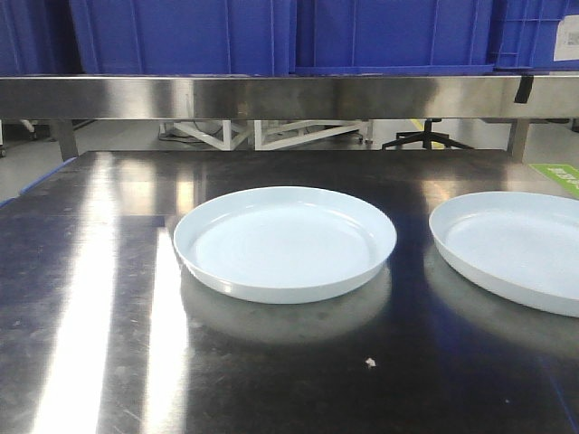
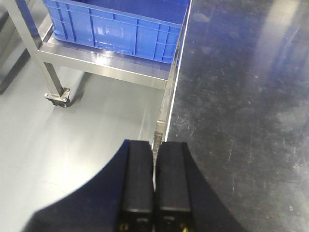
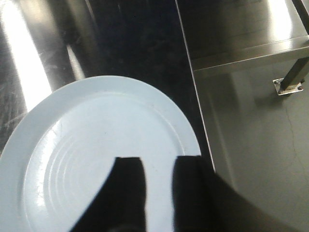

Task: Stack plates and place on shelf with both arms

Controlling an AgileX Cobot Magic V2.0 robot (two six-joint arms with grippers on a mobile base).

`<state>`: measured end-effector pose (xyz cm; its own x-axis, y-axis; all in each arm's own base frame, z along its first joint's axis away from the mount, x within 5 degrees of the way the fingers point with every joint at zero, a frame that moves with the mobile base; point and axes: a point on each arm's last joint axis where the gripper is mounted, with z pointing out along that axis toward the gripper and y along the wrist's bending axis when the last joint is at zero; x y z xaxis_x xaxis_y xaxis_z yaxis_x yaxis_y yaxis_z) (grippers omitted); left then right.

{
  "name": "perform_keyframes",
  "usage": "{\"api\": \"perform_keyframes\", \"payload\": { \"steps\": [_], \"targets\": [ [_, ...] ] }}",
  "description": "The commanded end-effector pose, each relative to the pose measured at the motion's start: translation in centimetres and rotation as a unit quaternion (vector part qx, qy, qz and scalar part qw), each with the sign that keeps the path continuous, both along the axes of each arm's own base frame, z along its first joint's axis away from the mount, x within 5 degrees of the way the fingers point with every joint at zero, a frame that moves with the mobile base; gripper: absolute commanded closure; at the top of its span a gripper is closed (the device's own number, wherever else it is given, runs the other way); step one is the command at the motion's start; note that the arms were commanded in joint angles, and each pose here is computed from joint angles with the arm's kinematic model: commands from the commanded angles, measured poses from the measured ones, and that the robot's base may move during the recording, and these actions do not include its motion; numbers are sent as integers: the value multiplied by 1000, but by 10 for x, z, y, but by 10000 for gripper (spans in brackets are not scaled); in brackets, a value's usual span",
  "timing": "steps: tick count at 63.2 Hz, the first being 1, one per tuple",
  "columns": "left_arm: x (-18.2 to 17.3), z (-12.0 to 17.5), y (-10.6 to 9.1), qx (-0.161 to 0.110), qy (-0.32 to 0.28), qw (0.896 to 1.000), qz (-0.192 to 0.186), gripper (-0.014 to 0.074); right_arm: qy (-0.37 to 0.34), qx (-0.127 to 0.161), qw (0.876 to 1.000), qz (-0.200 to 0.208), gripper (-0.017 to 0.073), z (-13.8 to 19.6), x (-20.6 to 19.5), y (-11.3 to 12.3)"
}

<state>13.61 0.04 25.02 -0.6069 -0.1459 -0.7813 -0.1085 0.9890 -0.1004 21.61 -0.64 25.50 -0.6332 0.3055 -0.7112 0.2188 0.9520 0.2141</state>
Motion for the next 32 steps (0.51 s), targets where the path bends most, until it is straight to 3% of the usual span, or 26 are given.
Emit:
{"api": "perform_keyframes", "payload": {
  "steps": [1,4,20,32],
  "targets": [
    [5,15,-1,-8,-52,999,-2,498,-41,-8,999,4,538,16,5,-1],
    [5,15,-1,-8,-52,999,-2,498,-40,-8,999,4,496,16,5,-1],
    [5,15,-1,-8,-52,999,-2,498,-38,-8,999,4,449,16,4,-1],
    [5,15,-1,-8,-52,999,-2,498,-25,-12,999,20,181,12,6,5]
  ]
}}
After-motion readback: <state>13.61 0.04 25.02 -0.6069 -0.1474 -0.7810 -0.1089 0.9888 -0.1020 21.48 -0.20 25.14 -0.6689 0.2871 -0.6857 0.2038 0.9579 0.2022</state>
